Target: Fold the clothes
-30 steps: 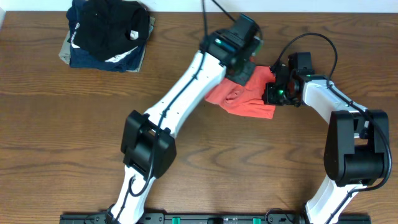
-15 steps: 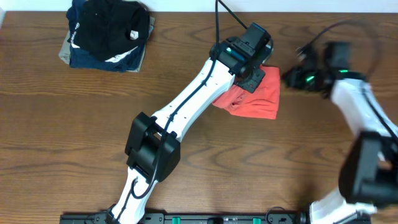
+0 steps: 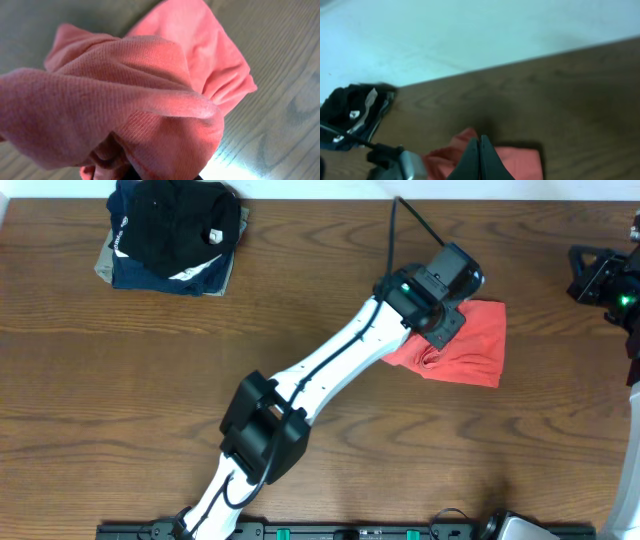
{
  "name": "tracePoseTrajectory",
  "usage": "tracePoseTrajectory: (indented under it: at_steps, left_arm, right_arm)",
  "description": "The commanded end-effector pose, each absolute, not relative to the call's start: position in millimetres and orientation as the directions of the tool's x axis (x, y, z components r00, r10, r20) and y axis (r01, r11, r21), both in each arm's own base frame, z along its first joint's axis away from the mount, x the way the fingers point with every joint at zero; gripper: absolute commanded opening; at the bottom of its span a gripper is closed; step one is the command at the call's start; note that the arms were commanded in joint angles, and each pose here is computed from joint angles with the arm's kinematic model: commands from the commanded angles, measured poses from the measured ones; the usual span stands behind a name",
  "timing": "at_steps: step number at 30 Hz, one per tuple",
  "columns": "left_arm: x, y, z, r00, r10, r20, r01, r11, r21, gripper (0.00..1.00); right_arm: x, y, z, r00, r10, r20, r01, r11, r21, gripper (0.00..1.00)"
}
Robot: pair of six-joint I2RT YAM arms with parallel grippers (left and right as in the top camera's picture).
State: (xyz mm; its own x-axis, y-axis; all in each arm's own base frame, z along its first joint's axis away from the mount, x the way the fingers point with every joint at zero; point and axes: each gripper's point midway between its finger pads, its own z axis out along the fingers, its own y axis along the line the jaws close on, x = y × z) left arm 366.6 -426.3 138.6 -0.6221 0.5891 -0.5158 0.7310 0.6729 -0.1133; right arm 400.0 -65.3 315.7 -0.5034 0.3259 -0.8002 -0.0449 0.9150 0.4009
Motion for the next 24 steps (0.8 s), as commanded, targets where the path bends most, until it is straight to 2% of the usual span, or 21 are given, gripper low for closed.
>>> tracePoseTrajectory:
  at_steps: [1, 6, 13, 17, 20, 24]
  left_arm:
    - [373, -417, 120, -0.64, 0.6, -0.481, 0.713, 0.696, -0.08, 0.06]
    - [397, -361, 136, -0.692, 0.577, -0.434, 0.625, 0.78, 0.04, 0.06]
    - [406, -258, 161, -0.791, 0.538, -0.291, 0.528, 0.841, 0.118, 0.06]
    - [403, -208, 174, -0.826, 0.516, -0.227, 0.496, 0.857, 0.141, 0.06]
    - [407, -168, 185, -0.85, 0.49, -0.193, 0.442, 0.864, 0.243, 0.06]
    - [401, -151, 191, -0.845, 0.512, -0.155, 0.461, 0.844, 0.276, 0.06]
  right_arm:
    - [399, -65, 293, -0.563, 0.353, -0.747, -0.018, 0.899, 0.438, 0.01]
    - [401, -55, 237, -0.696, 0.349, -0.627, 0.013, 0.88, 0.475, 0.01]
    - [417, -15, 164, -0.837, 0.277, -0.472, -0.013, 0.852, 0.523, 0.01]
    - [427, 20, 124, -0.89, 0.208, -0.405, -0.049, 0.841, 0.54, 0.01]
    - [433, 42, 96, -0.916, 0.183, -0.358, -0.052, 0.829, 0.557, 0.01]
    - [442, 75, 68, -0.932, 0.14, -0.335, -0.098, 0.792, 0.603, 0.01]
